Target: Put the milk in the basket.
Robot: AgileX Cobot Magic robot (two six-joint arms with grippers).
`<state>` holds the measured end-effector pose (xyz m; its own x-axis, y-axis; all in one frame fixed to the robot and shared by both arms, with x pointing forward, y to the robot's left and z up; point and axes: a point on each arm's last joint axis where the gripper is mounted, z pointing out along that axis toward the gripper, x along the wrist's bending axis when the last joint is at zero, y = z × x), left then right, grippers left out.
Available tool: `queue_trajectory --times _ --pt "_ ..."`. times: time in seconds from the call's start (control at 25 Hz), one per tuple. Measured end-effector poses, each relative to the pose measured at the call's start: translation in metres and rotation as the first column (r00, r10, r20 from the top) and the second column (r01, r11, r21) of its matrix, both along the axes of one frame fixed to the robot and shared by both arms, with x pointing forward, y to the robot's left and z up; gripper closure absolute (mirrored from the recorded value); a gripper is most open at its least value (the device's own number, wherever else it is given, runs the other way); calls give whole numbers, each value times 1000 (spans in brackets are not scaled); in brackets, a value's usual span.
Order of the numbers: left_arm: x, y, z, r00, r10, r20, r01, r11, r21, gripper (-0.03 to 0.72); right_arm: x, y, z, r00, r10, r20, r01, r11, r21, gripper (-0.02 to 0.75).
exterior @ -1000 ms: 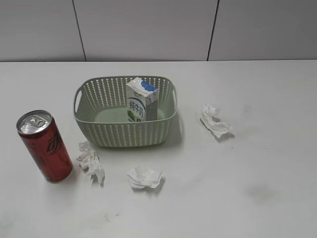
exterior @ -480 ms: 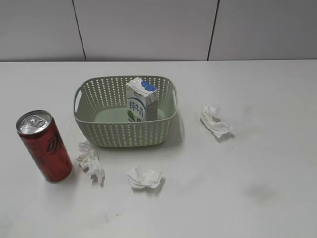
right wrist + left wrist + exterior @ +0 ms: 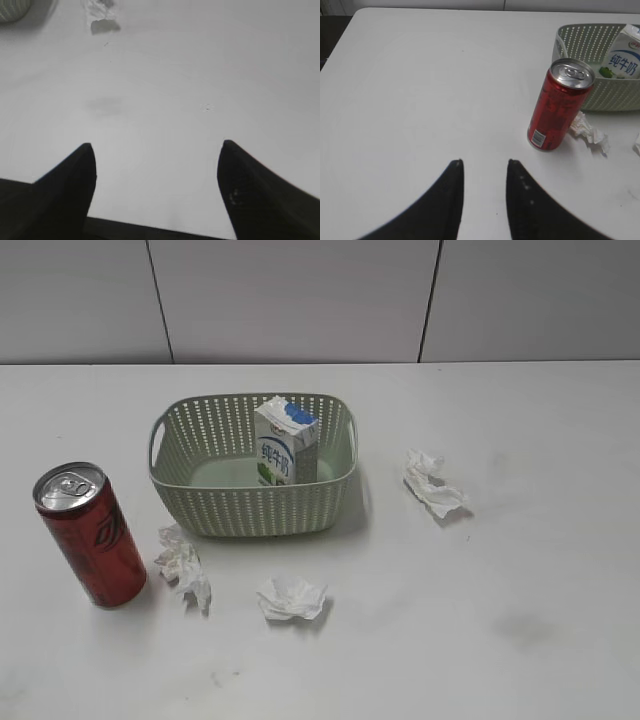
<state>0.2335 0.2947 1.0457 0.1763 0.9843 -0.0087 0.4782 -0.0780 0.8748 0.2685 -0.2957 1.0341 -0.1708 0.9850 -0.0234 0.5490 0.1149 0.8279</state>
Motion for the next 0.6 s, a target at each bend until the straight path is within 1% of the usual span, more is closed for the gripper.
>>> queue_trajectory --times 0.2,0.32,0.6 --pt "0 0 0 1000 0 0 0 1000 0 452 -18 -4 3 986 -95 134 92 995 32 144" --pt "0 0 0 1000 -1 0 1 1000 -1 452 -21 -4 3 982 -120 149 114 992 44 146" --pt "0 0 0 1000 -1 0 1 1000 -1 452 -21 -3 3 982 -118 148 111 992 57 149"
